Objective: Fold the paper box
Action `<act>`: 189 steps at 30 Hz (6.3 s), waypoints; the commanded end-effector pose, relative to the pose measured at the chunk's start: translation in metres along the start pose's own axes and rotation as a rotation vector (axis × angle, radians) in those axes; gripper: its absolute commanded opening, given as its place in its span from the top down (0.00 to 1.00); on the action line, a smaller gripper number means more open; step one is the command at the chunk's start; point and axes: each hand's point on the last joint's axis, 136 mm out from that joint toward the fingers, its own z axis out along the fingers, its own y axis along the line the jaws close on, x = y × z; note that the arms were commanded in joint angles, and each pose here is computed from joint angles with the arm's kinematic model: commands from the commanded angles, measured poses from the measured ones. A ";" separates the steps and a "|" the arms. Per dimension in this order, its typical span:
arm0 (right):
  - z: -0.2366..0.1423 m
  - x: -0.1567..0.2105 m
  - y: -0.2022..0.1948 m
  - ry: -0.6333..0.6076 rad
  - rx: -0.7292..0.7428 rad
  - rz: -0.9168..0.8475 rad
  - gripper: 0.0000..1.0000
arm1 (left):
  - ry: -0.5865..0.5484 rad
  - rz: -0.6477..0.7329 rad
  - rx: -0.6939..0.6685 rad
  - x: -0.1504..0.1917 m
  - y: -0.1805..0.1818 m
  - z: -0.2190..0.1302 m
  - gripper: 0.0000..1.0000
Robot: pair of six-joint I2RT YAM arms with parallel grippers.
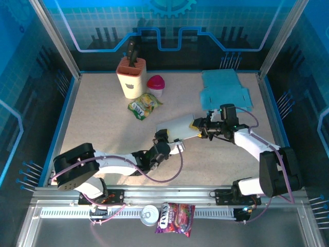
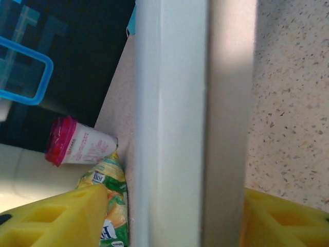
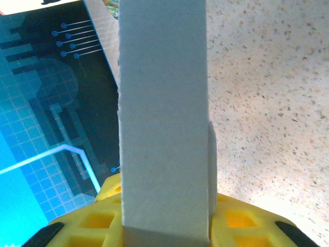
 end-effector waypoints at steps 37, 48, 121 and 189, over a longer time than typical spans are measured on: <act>-0.064 0.048 0.015 -0.290 0.317 -1.051 0.41 | 0.249 -0.357 0.841 0.014 -0.014 -0.076 0.63; -0.034 0.048 0.007 -0.182 0.442 -1.088 0.34 | 0.246 -0.368 0.857 0.016 -0.012 -0.067 0.60; -0.009 0.050 0.029 -0.060 0.343 -1.152 0.81 | 0.225 -0.377 0.842 0.010 -0.007 -0.053 0.71; -0.015 0.045 0.030 -0.233 0.563 -0.914 1.00 | 0.204 -0.399 0.793 0.003 -0.004 -0.034 0.69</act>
